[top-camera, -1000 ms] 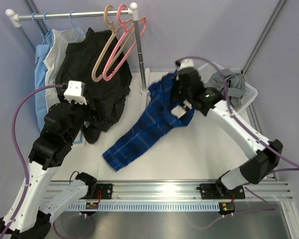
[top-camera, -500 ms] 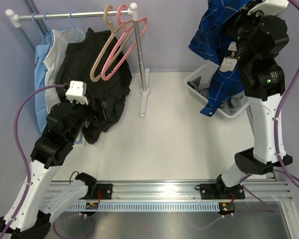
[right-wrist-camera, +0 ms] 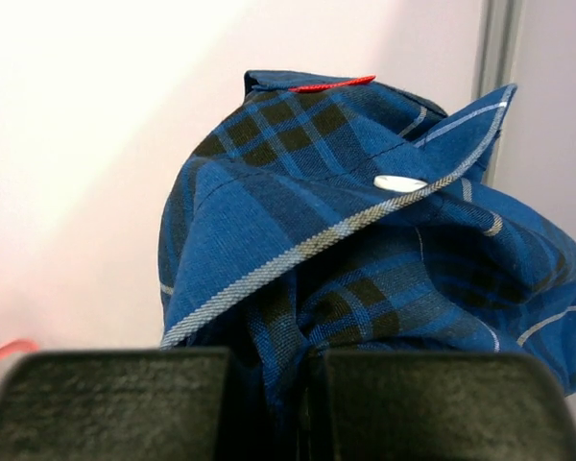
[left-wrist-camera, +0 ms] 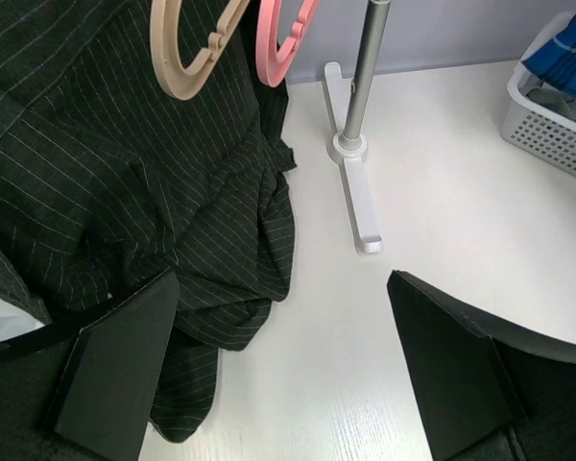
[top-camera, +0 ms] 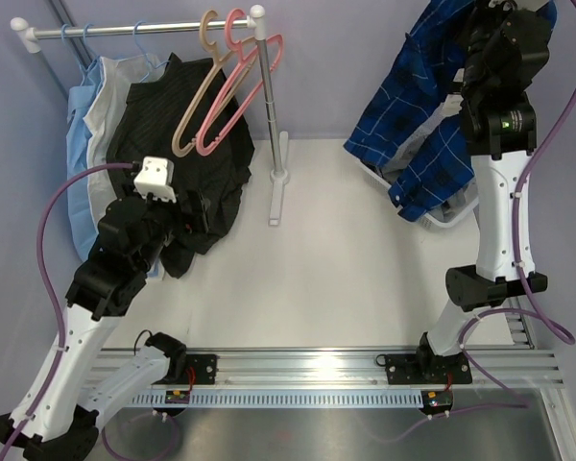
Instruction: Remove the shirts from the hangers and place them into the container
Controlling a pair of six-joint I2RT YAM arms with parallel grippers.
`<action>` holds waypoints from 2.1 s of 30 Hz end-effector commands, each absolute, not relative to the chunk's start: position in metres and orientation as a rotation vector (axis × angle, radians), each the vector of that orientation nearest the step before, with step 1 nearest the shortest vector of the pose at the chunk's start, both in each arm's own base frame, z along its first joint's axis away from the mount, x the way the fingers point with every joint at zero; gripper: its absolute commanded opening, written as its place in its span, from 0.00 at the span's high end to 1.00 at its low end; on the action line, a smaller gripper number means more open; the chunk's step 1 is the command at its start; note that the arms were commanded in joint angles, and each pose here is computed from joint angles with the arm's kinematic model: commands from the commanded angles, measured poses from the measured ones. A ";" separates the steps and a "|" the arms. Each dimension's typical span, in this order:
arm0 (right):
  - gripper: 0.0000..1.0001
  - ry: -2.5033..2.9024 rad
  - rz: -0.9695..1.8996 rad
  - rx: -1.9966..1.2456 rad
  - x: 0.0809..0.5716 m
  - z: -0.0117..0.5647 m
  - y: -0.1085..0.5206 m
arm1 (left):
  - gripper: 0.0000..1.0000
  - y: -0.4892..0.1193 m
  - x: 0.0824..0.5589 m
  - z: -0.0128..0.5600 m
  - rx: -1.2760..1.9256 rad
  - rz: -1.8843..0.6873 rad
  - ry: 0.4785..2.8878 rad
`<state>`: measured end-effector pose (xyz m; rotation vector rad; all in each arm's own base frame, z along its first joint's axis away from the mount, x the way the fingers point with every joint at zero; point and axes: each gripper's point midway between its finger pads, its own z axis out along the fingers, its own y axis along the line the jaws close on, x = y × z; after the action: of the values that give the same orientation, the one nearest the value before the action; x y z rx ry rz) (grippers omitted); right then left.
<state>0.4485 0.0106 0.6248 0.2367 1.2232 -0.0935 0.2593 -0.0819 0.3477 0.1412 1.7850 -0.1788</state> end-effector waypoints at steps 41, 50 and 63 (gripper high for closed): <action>1.00 1.336 -0.062 0.409 0.502 0.435 -0.102 | 0.04 -0.093 0.271 0.338 0.157 -0.240 1.783; 1.00 1.854 0.115 0.592 0.533 0.270 -0.079 | 0.04 -0.092 0.272 0.335 0.154 -0.239 1.792; 1.00 2.554 0.035 0.768 0.533 0.068 -0.074 | 0.04 -0.091 0.271 0.335 0.151 -0.249 1.790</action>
<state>0.5659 -0.0865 0.1042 0.7369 2.3145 0.0485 0.2678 -0.0863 0.3209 0.1583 1.8496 -0.2049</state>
